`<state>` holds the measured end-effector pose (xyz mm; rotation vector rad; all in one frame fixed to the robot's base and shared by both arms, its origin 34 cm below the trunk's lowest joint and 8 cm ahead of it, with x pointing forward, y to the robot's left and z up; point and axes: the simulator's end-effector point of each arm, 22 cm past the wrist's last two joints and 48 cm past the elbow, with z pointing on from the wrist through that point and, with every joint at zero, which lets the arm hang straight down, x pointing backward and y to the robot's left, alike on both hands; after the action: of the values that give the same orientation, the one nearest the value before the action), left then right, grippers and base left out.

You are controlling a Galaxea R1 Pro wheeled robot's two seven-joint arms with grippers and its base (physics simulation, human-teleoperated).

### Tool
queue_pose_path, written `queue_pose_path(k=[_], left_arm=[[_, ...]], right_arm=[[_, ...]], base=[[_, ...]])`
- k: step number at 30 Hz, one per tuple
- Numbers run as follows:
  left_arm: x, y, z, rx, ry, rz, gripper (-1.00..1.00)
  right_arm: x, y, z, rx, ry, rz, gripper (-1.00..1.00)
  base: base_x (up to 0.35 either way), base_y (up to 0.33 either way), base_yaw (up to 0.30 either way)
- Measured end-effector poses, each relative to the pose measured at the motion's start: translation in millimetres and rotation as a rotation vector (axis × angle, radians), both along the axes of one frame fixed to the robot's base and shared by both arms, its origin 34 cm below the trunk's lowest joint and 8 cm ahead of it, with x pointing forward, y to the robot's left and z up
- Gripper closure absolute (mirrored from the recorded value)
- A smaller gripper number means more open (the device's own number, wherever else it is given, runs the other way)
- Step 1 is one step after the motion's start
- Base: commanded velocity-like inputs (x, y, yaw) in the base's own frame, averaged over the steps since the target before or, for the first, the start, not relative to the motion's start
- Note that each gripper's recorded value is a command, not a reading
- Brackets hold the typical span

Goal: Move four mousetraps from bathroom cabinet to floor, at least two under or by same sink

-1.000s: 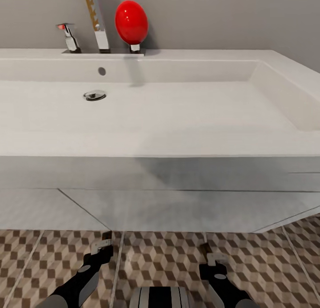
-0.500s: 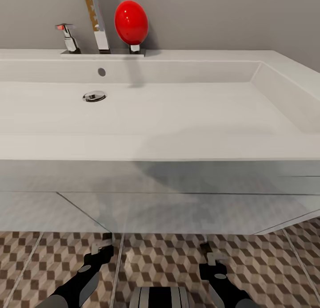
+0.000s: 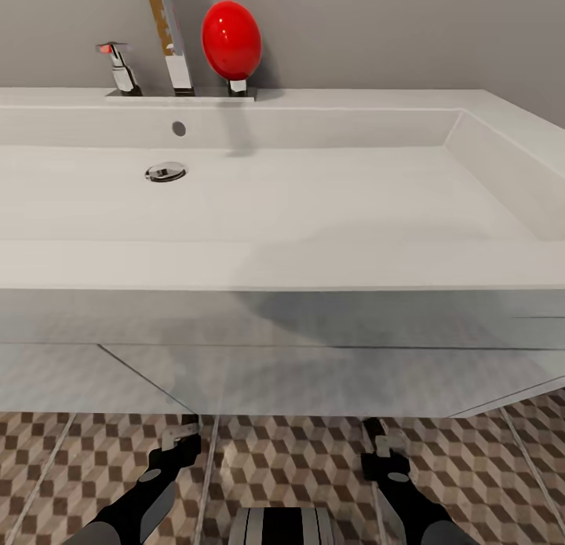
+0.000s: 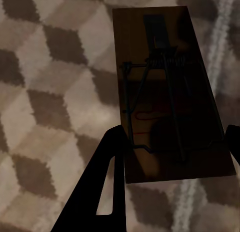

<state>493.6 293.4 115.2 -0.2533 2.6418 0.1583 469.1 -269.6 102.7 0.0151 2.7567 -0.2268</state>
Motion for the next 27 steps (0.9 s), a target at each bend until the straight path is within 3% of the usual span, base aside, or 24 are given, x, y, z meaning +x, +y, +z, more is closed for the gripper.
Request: queue_pose_path(k=[11, 20, 27], left_arm=[[2, -3, 1, 0.017, -0.001, -0.05, 1.0], [7, -9, 2, 0.017, 0.012, -0.081, 1.0], [30, -10, 7, 0.014, 0.02, -0.089, 1.0]], right_arm=[[19, -16, 6, -0.001, -0.032, -0.055, 1.0], [23, -17, 7, 0.001, -0.038, -0.062, 1.0], [25, -16, 7, 0.003, -0.042, -0.062, 1.0]], base=[[0.0, 0.0, 0.0], [0.0, 0.0, 0.0], [0.0, 0.0, 0.0]])
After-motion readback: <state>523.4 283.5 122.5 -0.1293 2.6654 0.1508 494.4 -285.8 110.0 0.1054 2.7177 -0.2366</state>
